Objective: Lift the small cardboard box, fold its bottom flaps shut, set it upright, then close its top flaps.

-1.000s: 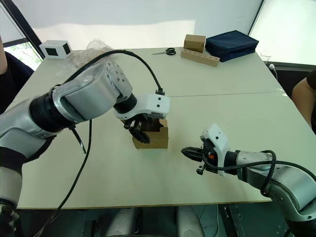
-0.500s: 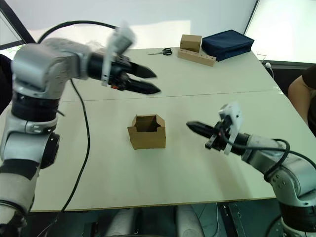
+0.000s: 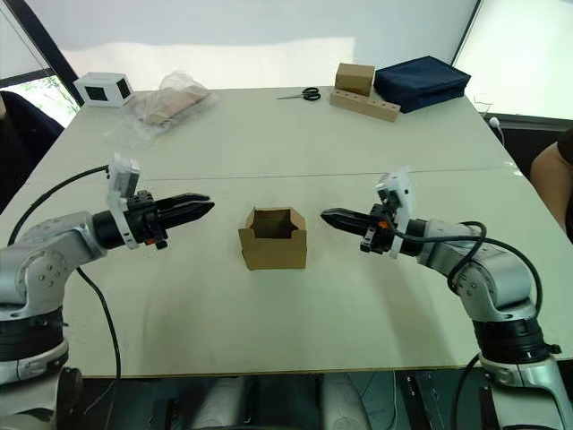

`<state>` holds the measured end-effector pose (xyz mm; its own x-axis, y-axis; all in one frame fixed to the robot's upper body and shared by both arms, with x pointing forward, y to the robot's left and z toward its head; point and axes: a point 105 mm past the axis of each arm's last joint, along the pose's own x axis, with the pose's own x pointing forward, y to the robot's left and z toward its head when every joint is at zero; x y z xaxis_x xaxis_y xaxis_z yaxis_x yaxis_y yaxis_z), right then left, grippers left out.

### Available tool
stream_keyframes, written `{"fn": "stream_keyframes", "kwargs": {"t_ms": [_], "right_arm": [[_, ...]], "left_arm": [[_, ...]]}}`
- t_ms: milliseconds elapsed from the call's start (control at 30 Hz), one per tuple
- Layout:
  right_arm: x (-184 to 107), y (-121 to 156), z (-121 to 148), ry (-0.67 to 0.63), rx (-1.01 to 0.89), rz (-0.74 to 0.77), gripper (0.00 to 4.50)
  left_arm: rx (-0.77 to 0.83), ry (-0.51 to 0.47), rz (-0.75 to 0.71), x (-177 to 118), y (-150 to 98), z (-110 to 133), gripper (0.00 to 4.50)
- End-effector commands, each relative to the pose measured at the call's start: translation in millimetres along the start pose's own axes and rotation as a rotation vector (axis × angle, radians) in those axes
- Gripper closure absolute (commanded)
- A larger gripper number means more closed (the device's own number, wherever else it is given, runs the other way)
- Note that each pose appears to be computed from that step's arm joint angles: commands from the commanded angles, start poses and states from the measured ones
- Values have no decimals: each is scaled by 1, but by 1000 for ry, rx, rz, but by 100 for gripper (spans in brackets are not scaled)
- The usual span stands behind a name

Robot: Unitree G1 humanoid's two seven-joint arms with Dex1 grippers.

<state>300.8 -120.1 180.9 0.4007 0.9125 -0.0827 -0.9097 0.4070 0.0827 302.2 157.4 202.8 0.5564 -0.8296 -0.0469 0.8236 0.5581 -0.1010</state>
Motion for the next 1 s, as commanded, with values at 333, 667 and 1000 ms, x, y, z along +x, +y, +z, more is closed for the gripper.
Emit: {"fn": "stream_keyframes", "kwargs": {"t_ms": [333, 667, 1000], "right_arm": [[23, 6, 9, 8, -74, 55, 450], [31, -2, -12, 74, -105, 32, 450], [38, -3, -31, 124, -101, 39, 450]], "left_arm": [[22, 59, -128, 31, -11, -22, 442], [79, 156, -158, 47, -11, -43, 442], [108, 219, -168, 52, -11, -61, 442]]}}
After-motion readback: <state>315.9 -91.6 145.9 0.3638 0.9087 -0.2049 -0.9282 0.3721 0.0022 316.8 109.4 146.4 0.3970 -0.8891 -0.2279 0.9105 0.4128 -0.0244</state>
